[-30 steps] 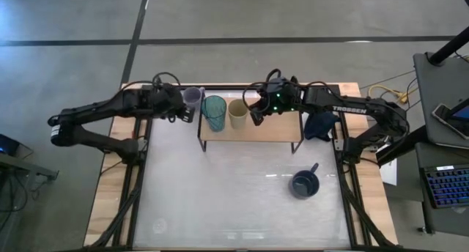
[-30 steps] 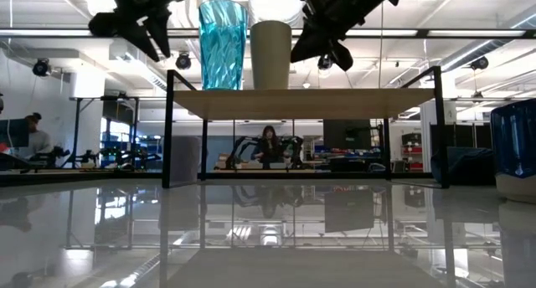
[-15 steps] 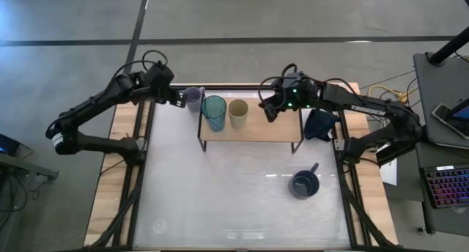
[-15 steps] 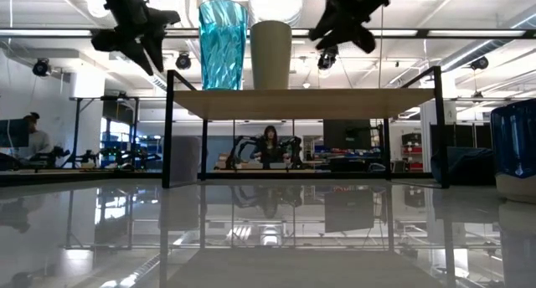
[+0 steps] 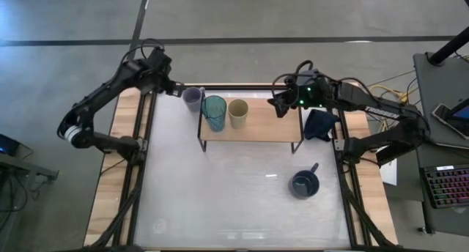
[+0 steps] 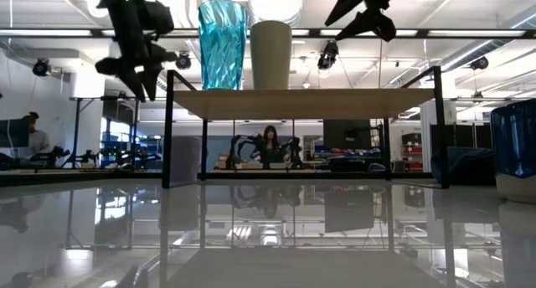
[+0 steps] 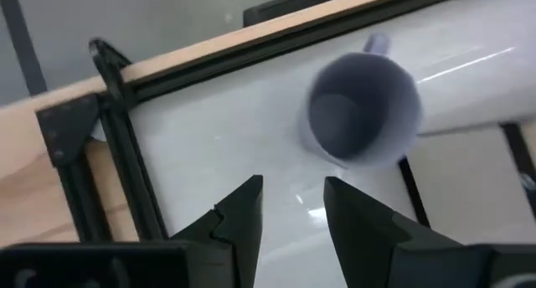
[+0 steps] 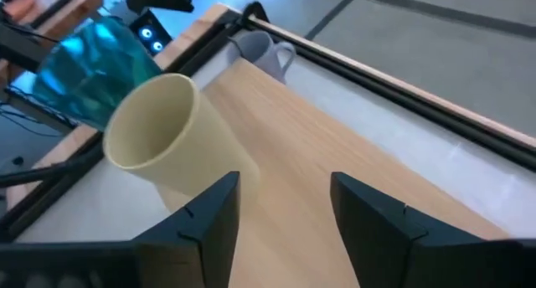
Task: Stack small to large cups/mugs on shelf
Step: Put the purple mug on the shelf
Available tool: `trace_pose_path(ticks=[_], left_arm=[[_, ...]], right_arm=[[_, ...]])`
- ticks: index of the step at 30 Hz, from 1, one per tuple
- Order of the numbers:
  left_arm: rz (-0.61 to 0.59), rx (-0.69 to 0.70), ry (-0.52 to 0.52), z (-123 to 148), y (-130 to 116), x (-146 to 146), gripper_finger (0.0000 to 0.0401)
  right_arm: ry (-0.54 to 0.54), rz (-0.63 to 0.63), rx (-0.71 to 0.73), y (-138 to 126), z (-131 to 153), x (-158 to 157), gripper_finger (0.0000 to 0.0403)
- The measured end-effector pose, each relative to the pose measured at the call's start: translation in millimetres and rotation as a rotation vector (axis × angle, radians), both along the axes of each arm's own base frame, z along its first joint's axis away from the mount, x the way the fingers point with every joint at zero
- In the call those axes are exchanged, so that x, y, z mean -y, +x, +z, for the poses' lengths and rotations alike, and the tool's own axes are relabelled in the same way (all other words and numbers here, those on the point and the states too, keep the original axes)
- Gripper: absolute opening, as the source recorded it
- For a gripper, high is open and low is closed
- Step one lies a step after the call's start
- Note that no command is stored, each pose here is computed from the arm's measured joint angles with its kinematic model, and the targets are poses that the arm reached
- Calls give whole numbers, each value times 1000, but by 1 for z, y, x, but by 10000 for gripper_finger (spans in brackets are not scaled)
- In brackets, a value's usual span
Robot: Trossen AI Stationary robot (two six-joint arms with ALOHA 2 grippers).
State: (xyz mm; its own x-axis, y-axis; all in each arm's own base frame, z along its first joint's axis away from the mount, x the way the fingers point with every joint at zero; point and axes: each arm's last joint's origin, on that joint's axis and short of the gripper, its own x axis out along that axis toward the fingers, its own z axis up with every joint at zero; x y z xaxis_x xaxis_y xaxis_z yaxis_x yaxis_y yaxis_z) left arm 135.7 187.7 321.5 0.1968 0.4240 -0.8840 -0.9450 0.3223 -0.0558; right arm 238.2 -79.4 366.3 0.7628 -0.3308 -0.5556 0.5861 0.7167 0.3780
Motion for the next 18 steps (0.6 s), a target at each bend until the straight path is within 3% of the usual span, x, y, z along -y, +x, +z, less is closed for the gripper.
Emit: trace_pose_path(ticks=[7,18], left_arm=[[42,99,-78,-23,9,-36,115],[-7,23,-174,-57,28,-65,115]], right_arm=[[30,-15,-35,3,-6,1,178],[55,-58,-53,4,-10,2,180]])
